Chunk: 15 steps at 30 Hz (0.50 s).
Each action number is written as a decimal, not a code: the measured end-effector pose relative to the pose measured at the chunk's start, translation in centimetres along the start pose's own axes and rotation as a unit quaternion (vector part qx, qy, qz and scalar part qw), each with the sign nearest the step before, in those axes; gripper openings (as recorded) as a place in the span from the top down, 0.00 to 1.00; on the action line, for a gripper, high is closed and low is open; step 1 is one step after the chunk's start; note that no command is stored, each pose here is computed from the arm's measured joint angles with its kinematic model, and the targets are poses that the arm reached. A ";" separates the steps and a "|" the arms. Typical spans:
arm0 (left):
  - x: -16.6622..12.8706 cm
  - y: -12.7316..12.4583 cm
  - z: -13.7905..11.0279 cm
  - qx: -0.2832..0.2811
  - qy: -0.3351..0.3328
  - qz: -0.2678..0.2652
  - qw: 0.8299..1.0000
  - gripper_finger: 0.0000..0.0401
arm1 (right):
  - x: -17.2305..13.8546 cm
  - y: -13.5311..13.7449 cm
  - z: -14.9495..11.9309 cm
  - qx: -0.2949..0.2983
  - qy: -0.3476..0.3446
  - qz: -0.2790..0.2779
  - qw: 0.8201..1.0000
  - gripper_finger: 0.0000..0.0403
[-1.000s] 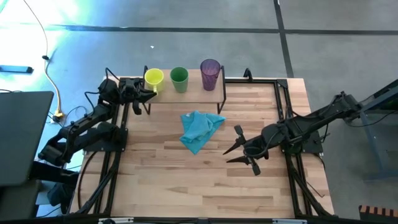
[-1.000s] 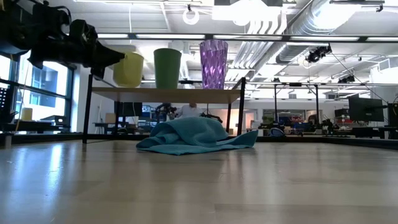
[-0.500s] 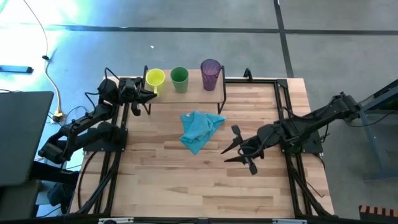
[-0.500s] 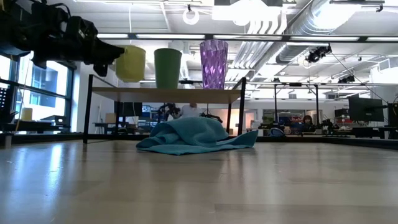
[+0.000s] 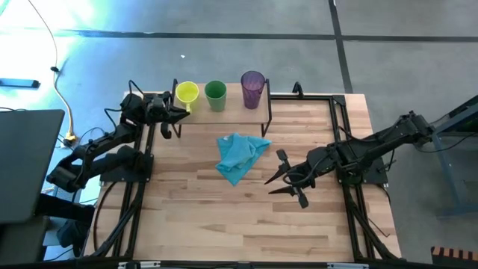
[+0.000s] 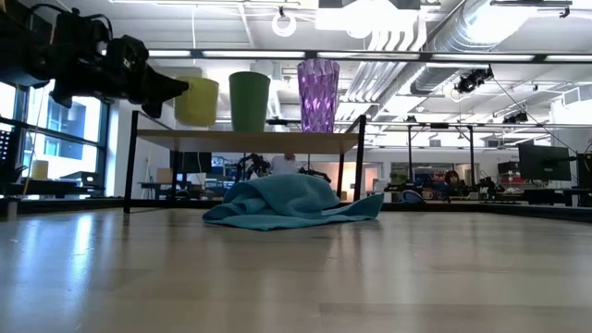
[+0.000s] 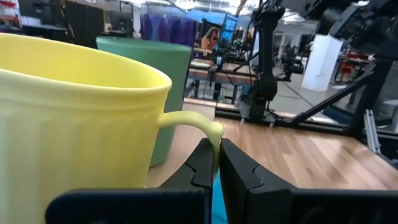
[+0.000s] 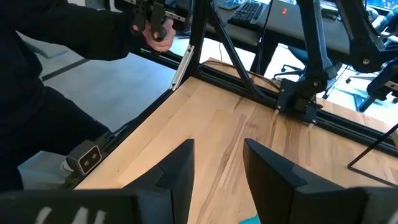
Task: Stack small to large cups/mugs on shelf
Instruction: Put the yellow mug on the shelf
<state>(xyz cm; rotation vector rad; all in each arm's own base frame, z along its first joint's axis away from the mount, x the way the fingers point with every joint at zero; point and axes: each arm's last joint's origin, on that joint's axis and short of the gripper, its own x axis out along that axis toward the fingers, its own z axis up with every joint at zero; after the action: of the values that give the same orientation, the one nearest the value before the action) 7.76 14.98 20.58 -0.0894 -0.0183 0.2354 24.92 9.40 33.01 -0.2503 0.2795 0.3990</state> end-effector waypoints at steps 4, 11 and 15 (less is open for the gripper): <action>0.5 0.7 -0.1 -0.011 0.011 -0.010 1.000 1.00 | 0.0 0.0 0.0 0.000 0.002 0.000 1.000 0.68; 1.4 2.0 0.3 -0.025 0.020 -0.025 0.999 1.00 | 0.0 0.0 -0.1 0.008 0.003 0.001 1.000 0.68; 1.5 2.1 0.1 -0.024 0.025 -0.024 0.999 1.00 | 0.0 0.0 -0.1 0.008 0.006 0.001 1.000 0.68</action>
<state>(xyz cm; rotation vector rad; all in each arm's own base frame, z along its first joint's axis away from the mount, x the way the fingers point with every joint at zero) 8.68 17.40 20.52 -0.1433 0.0241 0.1846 24.88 9.39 32.90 -0.2370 0.2950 0.3975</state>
